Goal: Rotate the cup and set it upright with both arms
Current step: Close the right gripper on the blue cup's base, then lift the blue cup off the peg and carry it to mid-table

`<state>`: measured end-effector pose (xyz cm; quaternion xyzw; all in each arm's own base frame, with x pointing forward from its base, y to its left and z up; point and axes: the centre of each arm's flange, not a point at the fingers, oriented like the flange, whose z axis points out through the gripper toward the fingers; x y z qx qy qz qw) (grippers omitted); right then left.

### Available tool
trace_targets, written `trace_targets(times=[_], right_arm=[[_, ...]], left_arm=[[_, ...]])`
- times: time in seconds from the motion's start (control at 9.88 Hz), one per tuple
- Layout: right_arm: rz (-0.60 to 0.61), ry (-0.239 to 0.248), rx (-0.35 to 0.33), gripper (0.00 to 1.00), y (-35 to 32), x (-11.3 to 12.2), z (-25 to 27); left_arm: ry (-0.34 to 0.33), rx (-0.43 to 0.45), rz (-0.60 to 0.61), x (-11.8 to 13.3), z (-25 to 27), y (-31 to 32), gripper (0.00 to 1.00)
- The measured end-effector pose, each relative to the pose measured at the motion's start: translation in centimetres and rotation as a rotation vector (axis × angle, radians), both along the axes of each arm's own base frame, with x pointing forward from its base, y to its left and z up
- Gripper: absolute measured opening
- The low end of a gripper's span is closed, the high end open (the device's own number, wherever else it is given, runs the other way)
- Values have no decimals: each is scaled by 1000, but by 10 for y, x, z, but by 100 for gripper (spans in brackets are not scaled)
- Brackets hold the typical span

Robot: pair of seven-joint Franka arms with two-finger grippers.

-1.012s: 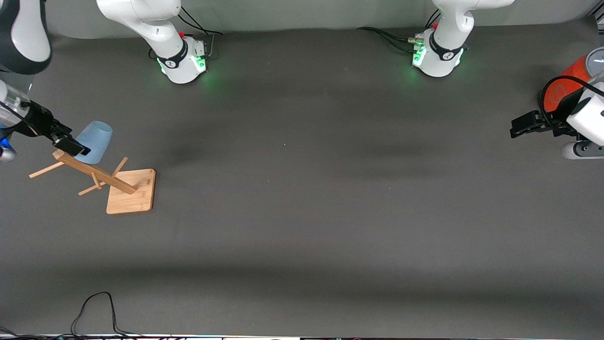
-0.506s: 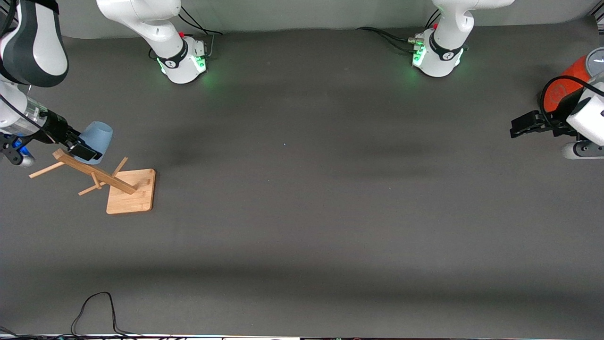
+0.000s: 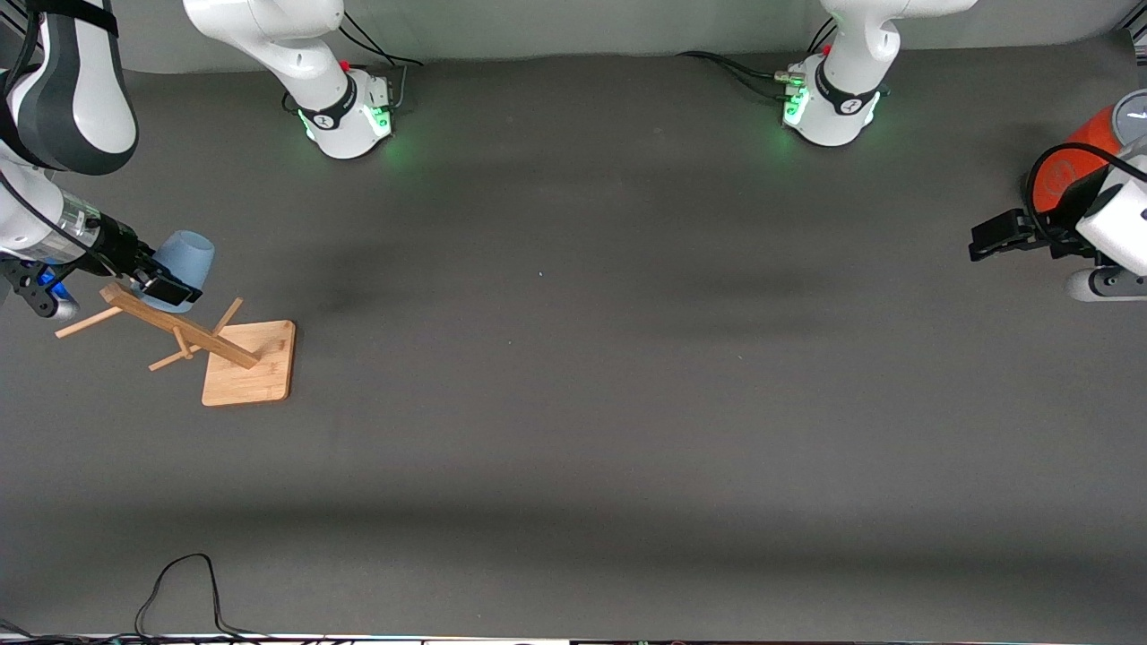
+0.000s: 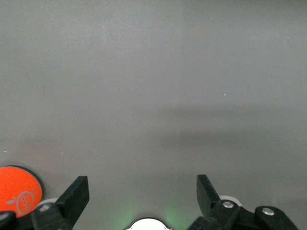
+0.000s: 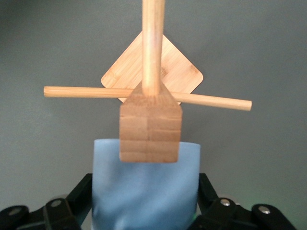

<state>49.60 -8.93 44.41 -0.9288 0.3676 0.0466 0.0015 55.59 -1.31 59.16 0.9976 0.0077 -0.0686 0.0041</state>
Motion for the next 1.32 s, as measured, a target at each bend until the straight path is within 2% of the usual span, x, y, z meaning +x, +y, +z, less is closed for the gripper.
trace_targets(times=[0.1, 0.61, 0.91, 1.32], right_arm=[[0, -1, 0, 81, 0, 0, 0], [3, 12, 6, 81, 1, -5, 13], [12, 18, 22, 81, 12, -24, 52], [-41, 12, 17, 81, 100, -47, 94]], left_arm=[[5, 0, 0, -1, 0, 0, 100], [17, 0, -1, -6, 4, 0, 100], [17, 0, -1, -8, 7, 0, 100], [17, 0, 1, -8, 7, 1, 100]])
